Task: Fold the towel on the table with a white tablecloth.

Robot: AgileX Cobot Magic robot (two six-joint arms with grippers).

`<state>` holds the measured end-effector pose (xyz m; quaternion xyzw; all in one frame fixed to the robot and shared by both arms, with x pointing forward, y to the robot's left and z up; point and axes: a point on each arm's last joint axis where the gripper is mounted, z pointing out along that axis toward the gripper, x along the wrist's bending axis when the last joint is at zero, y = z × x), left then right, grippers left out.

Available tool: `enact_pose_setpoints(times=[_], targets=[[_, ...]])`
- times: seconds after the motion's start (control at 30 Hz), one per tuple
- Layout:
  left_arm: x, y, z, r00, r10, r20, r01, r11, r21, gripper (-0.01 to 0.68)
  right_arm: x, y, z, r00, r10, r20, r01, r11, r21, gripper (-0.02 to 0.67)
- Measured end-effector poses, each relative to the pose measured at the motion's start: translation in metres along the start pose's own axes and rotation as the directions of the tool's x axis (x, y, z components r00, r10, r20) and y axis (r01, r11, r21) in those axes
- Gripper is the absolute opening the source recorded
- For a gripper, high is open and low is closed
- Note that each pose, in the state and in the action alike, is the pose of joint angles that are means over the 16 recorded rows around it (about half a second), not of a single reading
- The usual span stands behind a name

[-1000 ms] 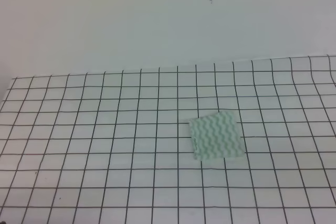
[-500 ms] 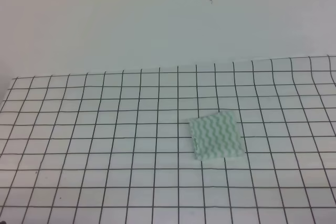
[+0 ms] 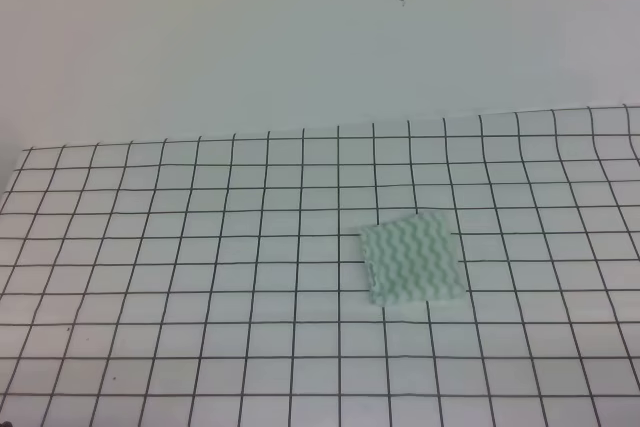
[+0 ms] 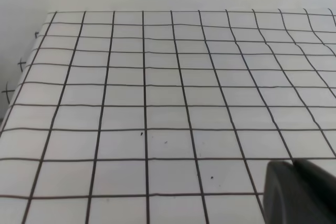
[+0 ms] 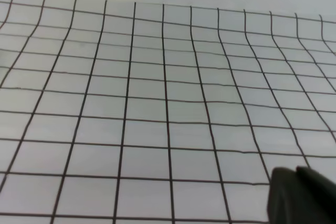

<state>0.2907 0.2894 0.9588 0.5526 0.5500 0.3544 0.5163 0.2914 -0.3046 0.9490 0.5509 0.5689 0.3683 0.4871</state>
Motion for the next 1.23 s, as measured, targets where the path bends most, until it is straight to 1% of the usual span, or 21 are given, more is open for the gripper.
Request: enact_pose_setpoints(times=[1.23], targets=[[0.0,-0.0001,0.0002,1.0,0.001,0.0,-0.001,1.0,0.003,0.0,-0.0001,0.0004,0.0002,1.0,-0.003,0.001,0.003,1.0,-0.003,-0.003]])
